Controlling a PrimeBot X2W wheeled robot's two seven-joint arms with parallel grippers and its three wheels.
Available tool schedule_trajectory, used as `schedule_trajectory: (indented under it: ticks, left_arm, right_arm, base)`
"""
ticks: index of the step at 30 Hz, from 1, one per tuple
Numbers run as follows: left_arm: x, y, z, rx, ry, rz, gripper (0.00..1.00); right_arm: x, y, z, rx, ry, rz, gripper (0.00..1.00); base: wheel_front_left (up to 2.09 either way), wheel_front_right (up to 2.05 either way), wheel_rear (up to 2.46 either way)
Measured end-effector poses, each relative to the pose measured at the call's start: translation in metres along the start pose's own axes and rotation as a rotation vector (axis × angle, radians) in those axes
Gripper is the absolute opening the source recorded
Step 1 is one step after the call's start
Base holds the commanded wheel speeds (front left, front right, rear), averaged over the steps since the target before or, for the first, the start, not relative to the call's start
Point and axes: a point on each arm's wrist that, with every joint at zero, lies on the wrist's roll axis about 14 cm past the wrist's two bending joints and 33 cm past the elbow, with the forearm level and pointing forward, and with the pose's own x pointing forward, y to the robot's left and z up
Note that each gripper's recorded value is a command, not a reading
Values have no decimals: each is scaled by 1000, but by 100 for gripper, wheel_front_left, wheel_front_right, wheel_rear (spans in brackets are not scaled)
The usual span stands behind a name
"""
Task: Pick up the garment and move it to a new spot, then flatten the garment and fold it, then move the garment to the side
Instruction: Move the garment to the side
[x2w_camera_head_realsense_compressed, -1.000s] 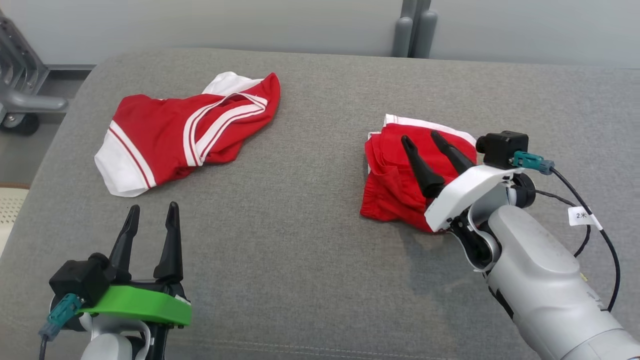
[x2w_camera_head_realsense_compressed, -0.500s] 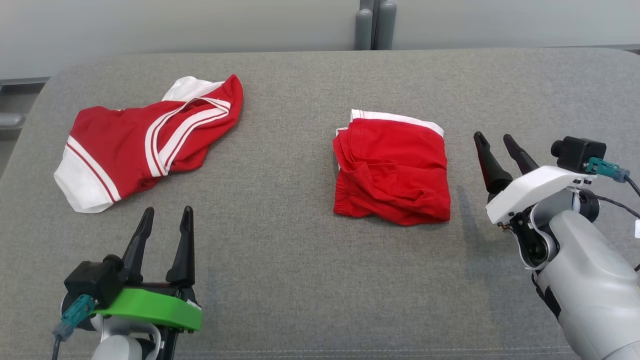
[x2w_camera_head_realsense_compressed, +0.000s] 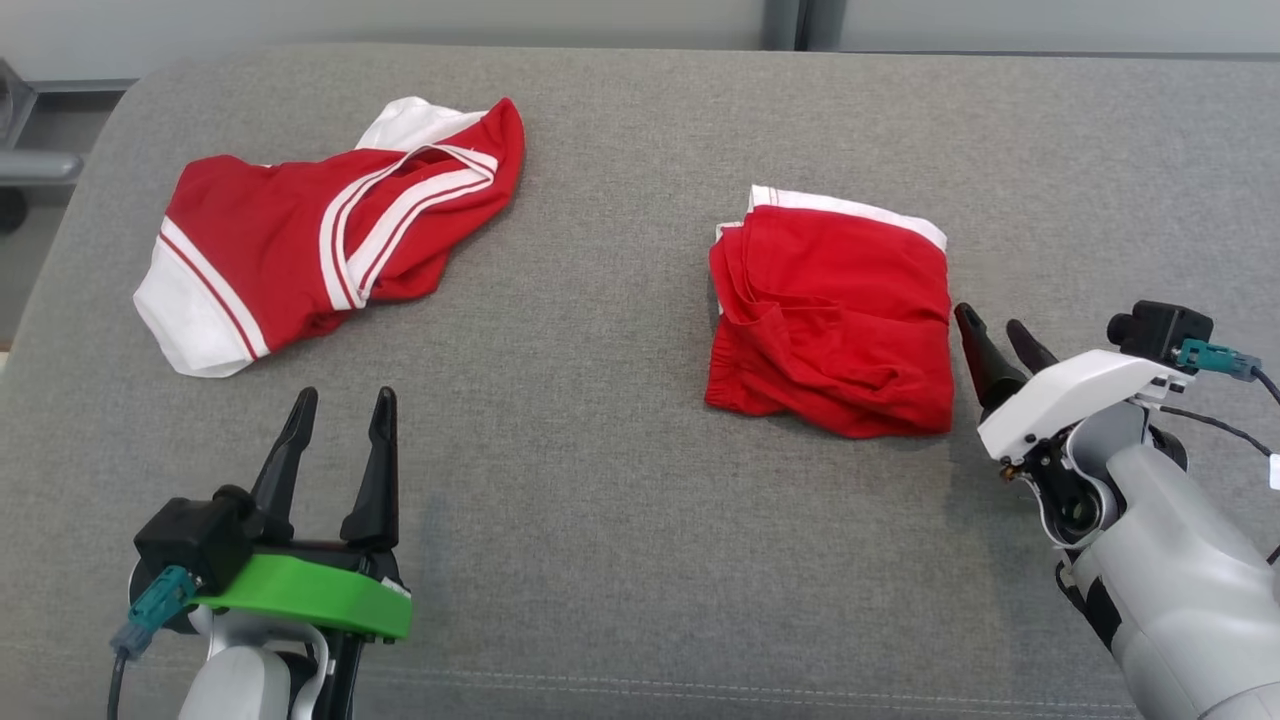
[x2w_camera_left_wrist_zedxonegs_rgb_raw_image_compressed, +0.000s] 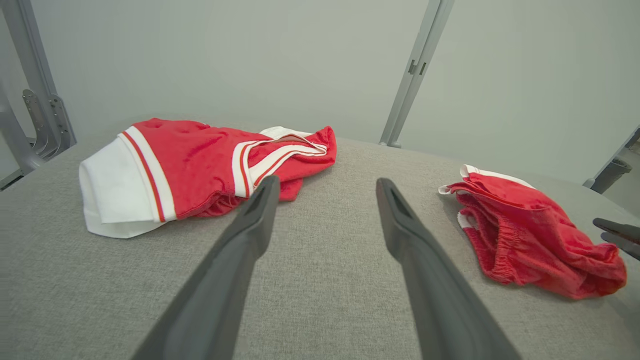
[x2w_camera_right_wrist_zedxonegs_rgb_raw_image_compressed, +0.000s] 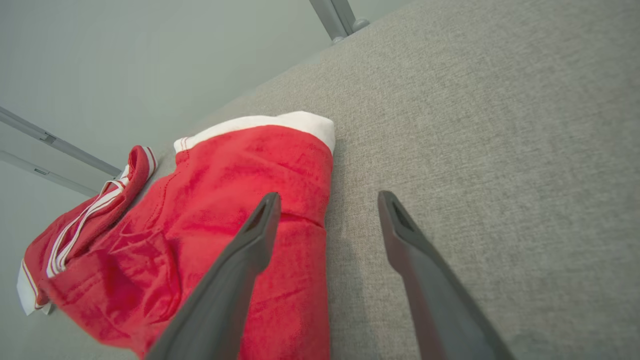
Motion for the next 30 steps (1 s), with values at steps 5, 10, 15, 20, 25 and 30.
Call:
schedule_trajectory:
  ticks: [5,10,15,20,25,30]
  left_arm:
    - [-1,10,1,9,-1,30,100]
    - [-4,21,1,16,2,64,100]
    - [-6,30,2,20,2,91,100]
    - [-7,31,3,20,0,95,100]
    - [-6,32,5,20,-10,99,100]
    - [-3,29,5,16,-11,87,100]
  right_arm:
    - [13,6,-10,69,51,6,100]
    - [24,14,-23,138,117,13,100]
    - [27,18,-32,130,159,23,47]
    - [31,27,-22,108,139,53,0]
    - [32,33,-7,73,104,80,0]
    - [29,34,7,7,69,103,0]
  base:
    - [0,0,0]
    - [0,0,0]
    - [0,0,0]
    - [0,0,0]
    - [0,0,0]
    - [0,0,0]
